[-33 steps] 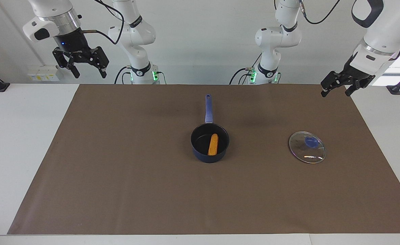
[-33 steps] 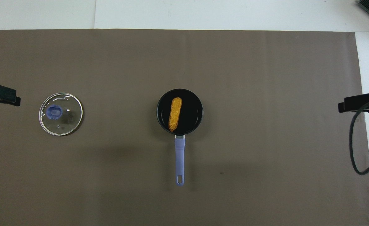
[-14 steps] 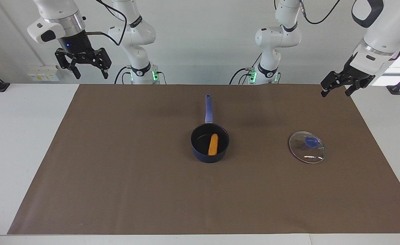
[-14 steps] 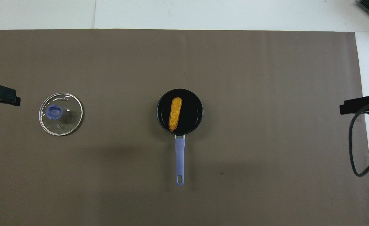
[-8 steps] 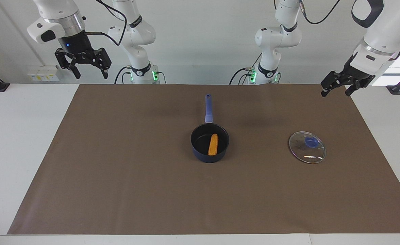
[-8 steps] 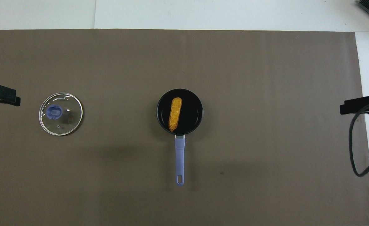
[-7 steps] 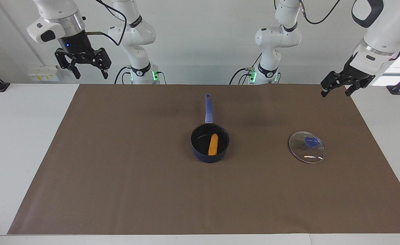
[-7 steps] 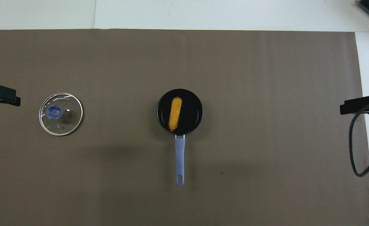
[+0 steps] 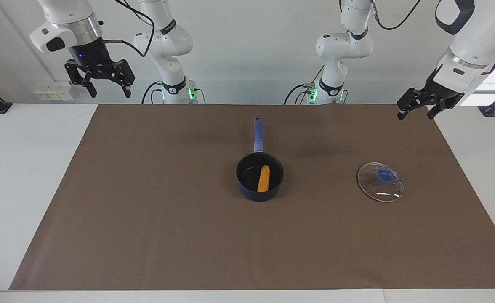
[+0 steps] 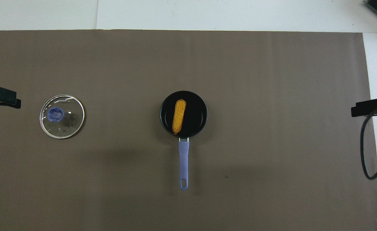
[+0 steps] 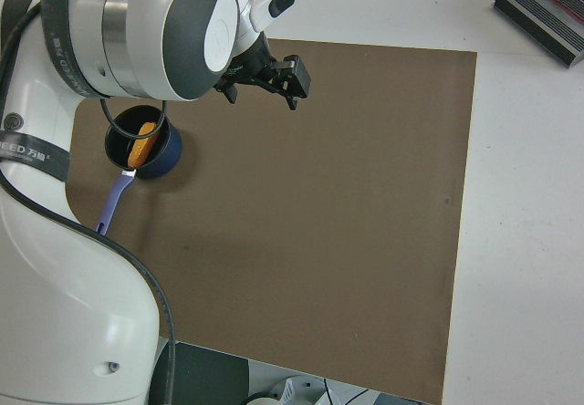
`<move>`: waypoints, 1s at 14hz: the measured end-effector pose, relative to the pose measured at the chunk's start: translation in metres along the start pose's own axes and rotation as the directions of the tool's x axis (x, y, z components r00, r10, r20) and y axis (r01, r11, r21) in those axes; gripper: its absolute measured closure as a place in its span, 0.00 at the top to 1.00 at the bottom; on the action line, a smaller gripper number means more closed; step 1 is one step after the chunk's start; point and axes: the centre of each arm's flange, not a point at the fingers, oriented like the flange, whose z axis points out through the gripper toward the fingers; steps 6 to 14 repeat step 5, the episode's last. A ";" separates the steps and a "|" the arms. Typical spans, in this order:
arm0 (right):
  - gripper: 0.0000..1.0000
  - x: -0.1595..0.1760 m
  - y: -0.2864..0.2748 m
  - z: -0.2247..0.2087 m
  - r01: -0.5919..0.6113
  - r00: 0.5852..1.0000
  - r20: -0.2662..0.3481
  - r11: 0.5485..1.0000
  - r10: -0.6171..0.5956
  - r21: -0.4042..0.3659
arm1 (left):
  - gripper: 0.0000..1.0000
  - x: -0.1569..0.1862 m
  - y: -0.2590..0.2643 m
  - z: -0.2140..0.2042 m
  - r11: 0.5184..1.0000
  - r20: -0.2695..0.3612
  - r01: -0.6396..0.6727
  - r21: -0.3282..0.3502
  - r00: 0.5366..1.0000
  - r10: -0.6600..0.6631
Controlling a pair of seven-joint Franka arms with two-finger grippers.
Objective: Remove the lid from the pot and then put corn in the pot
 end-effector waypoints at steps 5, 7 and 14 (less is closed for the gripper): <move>1.00 0.000 0.005 0.000 0.045 0.999 0.000 0.999 -0.045 0.000 | 1.00 0.000 0.000 0.000 1.000 0.000 0.000 0.000 1.000 0.000; 1.00 0.000 0.005 0.000 0.045 0.999 0.000 0.999 -0.045 0.000 | 1.00 0.000 0.000 0.000 1.000 0.000 0.000 0.000 1.000 0.000; 1.00 0.000 0.005 0.000 0.045 0.999 0.000 0.999 -0.045 0.000 | 1.00 0.000 0.000 0.000 1.000 0.000 0.000 0.000 1.000 0.000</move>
